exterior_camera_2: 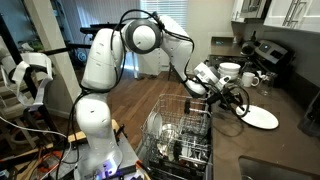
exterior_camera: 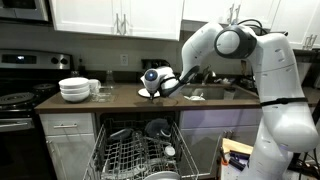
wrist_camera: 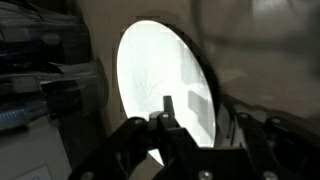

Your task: Take the plate from the counter and put it in the dishwasher

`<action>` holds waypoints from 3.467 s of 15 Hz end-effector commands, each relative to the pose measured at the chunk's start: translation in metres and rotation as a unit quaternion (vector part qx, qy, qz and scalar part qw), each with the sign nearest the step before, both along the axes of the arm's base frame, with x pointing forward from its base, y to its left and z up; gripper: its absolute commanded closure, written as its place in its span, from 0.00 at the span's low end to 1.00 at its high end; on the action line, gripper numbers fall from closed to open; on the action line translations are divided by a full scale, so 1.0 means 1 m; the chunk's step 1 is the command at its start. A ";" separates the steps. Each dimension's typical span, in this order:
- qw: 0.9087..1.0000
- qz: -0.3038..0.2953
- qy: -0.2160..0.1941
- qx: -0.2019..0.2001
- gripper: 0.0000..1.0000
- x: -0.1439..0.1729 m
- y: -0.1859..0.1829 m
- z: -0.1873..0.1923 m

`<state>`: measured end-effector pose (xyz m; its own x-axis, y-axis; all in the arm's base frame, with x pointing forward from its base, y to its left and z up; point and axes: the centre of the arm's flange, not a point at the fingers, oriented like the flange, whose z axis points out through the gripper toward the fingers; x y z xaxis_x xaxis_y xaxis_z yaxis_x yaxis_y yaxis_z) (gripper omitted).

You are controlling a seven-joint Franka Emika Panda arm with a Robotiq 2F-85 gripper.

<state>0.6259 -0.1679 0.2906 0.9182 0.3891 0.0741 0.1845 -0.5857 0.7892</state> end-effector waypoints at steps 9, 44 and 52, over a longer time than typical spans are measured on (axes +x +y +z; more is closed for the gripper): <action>1.000 0.005 -0.009 -0.019 0.98 0.000 -0.005 0.000; 0.991 0.048 -0.037 -0.119 0.98 -0.073 0.112 0.050; 0.992 0.065 -0.021 -0.101 0.96 -0.074 0.120 0.039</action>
<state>0.5521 -0.0481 0.3295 0.8565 0.5157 0.0193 0.2132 -0.3877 0.8968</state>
